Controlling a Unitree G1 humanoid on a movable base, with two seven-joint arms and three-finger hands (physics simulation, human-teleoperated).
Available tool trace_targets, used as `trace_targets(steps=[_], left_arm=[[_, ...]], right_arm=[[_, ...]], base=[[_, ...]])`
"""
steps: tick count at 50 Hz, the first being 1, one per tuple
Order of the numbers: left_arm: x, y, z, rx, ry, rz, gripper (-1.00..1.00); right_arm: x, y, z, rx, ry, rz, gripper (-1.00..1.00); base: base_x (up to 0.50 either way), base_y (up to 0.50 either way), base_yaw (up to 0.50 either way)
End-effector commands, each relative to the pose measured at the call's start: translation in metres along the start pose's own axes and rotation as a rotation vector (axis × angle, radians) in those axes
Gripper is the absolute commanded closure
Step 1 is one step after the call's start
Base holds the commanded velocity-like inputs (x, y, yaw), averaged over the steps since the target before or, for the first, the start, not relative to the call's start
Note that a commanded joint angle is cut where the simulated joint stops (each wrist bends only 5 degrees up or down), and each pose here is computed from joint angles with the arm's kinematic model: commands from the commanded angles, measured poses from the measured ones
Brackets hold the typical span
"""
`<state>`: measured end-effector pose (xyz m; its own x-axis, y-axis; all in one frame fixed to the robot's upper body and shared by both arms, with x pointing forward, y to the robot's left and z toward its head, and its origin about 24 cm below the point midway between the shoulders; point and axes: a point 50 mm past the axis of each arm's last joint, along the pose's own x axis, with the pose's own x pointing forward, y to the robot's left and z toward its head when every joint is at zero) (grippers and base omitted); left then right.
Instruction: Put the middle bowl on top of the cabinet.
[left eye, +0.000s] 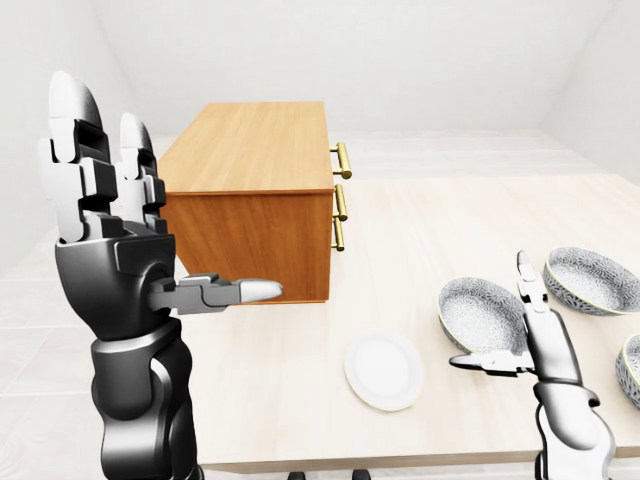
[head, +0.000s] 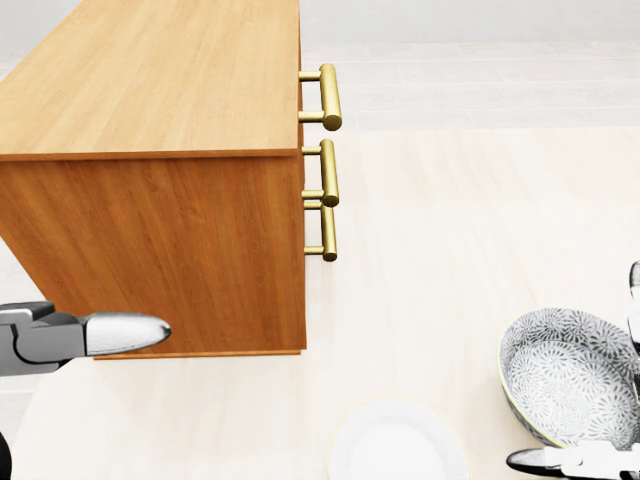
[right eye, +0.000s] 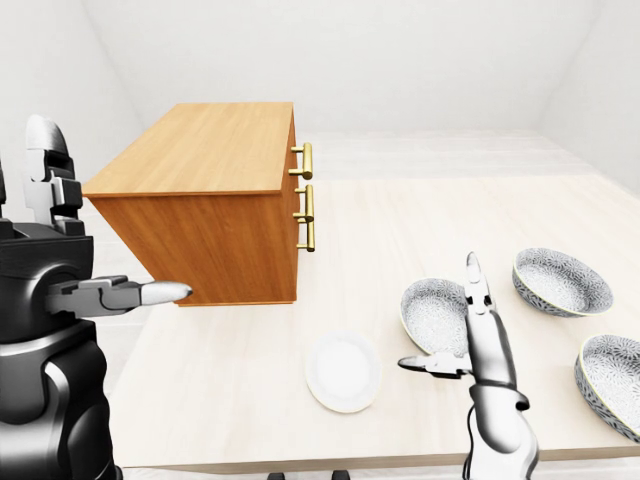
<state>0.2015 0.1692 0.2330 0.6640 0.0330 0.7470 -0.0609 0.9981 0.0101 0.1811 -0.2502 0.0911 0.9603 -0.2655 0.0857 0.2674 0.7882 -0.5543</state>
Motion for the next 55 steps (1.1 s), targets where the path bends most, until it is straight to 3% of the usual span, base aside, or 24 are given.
trace_targets(steps=[1, 13, 24, 32, 34, 35, 37, 39, 47, 48, 55], left_arm=[[0.0, 0.0, 0.0, 0.004, 0.001, 0.0, -1.0], [0.001, 0.0, 0.001, 0.001, -0.008, 0.004, -1.0], [0.0, -0.001, 0.0, 0.005, -0.002, -0.001, -1.0], [-0.001, 0.0, -0.002, 0.009, 0.01, 0.005, -1.0], [-0.001, 0.0, 0.001, 0.007, -0.001, 0.005, -1.0], [0.0, 0.001, 0.003, -0.025, -0.017, 0.024, -1.0], [0.0, 0.002, 0.003, -0.019, -0.016, 0.026, -1.0], [0.0, 0.002, 0.002, -0.024, -0.009, 0.027, -1.0], [-0.003, -0.002, -0.007, -0.017, 0.04, -0.002, -1.0], [-0.004, -0.001, -0.009, -0.017, 0.047, 0.0, -1.0], [-0.004, -0.001, -0.008, -0.019, 0.045, -0.001, -1.0]], right_arm=[[0.0, 0.001, 0.016, -0.196, -0.039, -0.021, -1.0], [0.005, 0.011, 0.026, -0.375, -0.071, -0.01, -1.0], [0.001, 0.01, 0.006, -0.463, -0.005, -0.029, -1.0], [0.0, 0.004, -0.001, -0.456, 0.064, -0.052, -1.0], [0.001, 0.005, -0.004, -0.539, 0.071, -0.077, -1.0], [0.0, 0.008, -0.006, -0.462, 0.105, -0.046, -1.0], [-0.001, 0.009, -0.009, -0.505, 0.108, -0.041, -1.0], [-0.004, 0.016, -0.009, -0.438, 0.096, 0.029, -1.0], [0.002, 0.018, 0.002, -0.614, 0.04, -0.002, -1.0], [0.002, 0.015, 0.005, -0.688, 0.029, -0.037, -1.0], [0.003, 0.017, 0.003, -0.711, 0.029, -0.03, -1.0]], base=[[0.0, 0.0, 0.0], [0.0, 0.0, 0.0], [0.0, 0.0, 0.0], [0.0, 0.0, 0.0], [0.0, 0.0, 0.0], [0.0, 0.0, 0.0], [0.0, 0.0, 0.0], [0.0, 0.0, 0.0], [0.0, 0.0, 0.0], [0.0, 0.0, 0.0], [0.0, 0.0, 0.0]])
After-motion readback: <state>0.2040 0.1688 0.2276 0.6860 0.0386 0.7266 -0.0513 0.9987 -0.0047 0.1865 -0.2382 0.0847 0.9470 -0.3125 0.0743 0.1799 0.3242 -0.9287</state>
